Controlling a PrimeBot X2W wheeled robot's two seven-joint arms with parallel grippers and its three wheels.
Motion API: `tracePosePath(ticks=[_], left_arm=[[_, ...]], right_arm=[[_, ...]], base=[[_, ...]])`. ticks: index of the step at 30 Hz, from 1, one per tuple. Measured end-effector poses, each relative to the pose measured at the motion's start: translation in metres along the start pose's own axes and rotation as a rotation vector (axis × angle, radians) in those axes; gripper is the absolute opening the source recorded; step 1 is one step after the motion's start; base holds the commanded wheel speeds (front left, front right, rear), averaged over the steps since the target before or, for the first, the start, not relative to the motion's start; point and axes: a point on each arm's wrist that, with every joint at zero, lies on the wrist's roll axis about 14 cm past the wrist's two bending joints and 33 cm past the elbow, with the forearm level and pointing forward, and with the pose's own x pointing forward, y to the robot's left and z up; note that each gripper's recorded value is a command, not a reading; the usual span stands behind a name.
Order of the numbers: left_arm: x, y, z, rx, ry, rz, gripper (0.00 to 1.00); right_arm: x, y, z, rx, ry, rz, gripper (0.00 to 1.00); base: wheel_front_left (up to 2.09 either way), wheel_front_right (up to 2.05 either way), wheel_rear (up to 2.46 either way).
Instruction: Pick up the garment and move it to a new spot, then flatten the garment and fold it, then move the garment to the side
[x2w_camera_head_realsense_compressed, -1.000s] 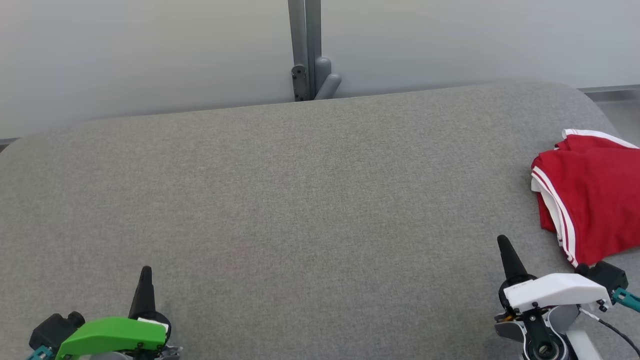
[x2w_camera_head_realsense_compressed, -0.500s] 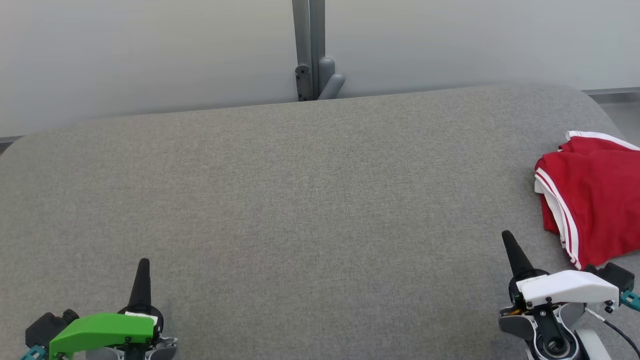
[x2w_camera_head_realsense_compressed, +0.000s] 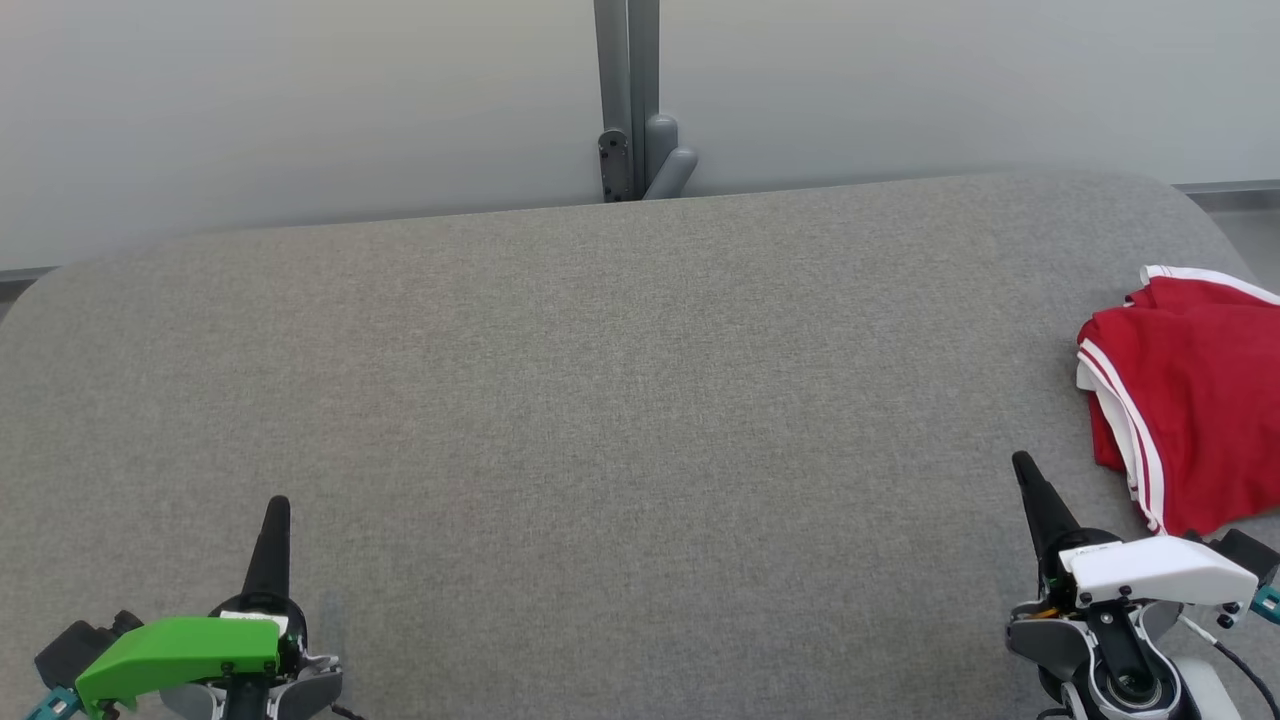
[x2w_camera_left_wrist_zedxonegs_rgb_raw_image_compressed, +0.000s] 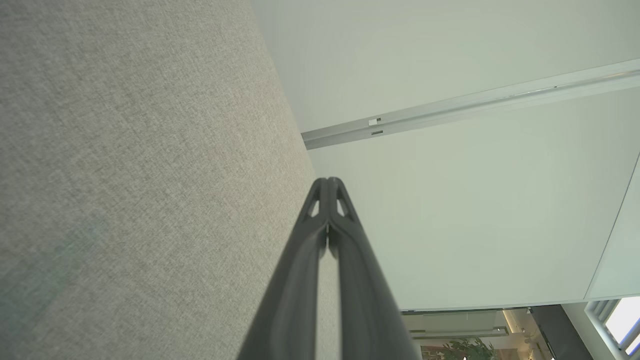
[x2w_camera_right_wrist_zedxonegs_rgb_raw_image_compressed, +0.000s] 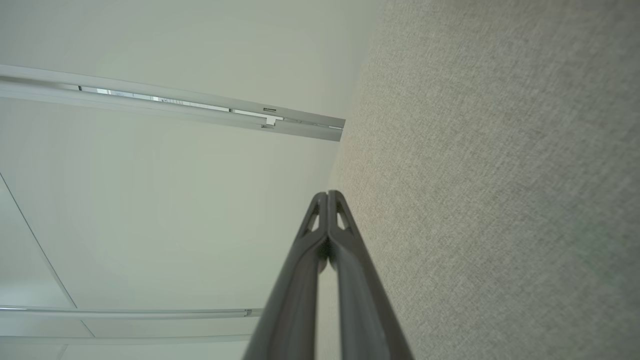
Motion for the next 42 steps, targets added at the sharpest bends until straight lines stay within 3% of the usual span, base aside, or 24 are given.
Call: tracePosePath(ticks=[33, 42], left_arm=[[0.001, -0.022, 0.015, -0.226, -0.015, -0.094, 0.0], [0.001, -0.022, 0.015, -0.231, -0.017, -0.096, 0.0]], right_arm=[[0.004, 0.016, 0.005, 0.23, 0.009, 0.061, 0.0], [0.004, 0.016, 0.005, 0.232, 0.008, 0.062, 0.0]], base=[[0.0, 0.0, 0.0], [0.0, 0.0, 0.0]])
